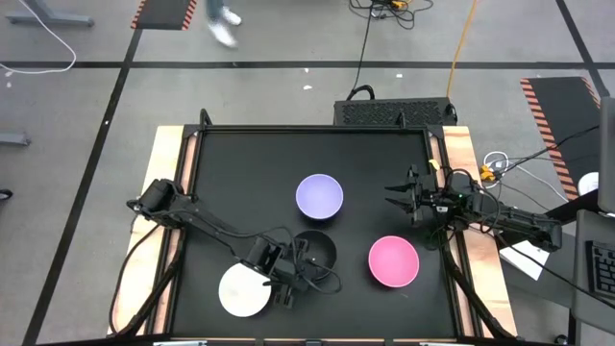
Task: Nest bowls inside each other
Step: Stack the top left black bowl on top of the black bowl
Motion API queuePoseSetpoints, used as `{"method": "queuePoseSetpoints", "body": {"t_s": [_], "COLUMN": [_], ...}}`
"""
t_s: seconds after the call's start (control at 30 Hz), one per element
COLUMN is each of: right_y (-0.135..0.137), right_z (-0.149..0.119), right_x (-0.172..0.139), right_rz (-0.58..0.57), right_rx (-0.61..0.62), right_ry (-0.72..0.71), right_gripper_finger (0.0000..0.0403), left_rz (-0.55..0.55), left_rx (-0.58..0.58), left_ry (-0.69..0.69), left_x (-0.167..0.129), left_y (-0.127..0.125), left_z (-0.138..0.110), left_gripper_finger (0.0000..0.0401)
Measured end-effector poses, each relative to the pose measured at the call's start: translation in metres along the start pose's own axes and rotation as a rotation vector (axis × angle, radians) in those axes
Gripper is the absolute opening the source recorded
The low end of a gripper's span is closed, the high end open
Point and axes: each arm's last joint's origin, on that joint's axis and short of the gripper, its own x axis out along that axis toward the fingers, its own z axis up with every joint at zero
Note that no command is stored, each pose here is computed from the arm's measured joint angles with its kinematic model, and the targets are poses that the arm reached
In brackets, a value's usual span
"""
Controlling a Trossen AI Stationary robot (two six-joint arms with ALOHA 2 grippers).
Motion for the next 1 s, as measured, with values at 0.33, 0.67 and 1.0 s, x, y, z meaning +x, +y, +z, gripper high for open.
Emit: {"method": "queuePoseSetpoints", "body": {"t_s": [0.33,0.67,1.0], "right_y": [0.0,0.0,0.0], "right_z": [-0.001,-0.001,-0.001], "right_x": [0.0,0.0,0.0], "right_rz": [-0.001,-0.002,-0.001], "right_rx": [0.0,0.0,0.0], "right_ry": [0.007,0.008,0.008], "right_gripper_finger": [0.0153,0.0153,0.0153], "left_rz": [0.023,0.01,-0.019], "left_rx": [0.015,0.03,0.182], "left_ry": [0.02,0.018,-0.105], "left_x": [0.022,0.018,-0.007], "left_y": [-0.002,-0.004,-0.025], "left_z": [-0.004,-0.001,0.02], "left_gripper_finger": [0.0005,0.0017,0.0077]}}
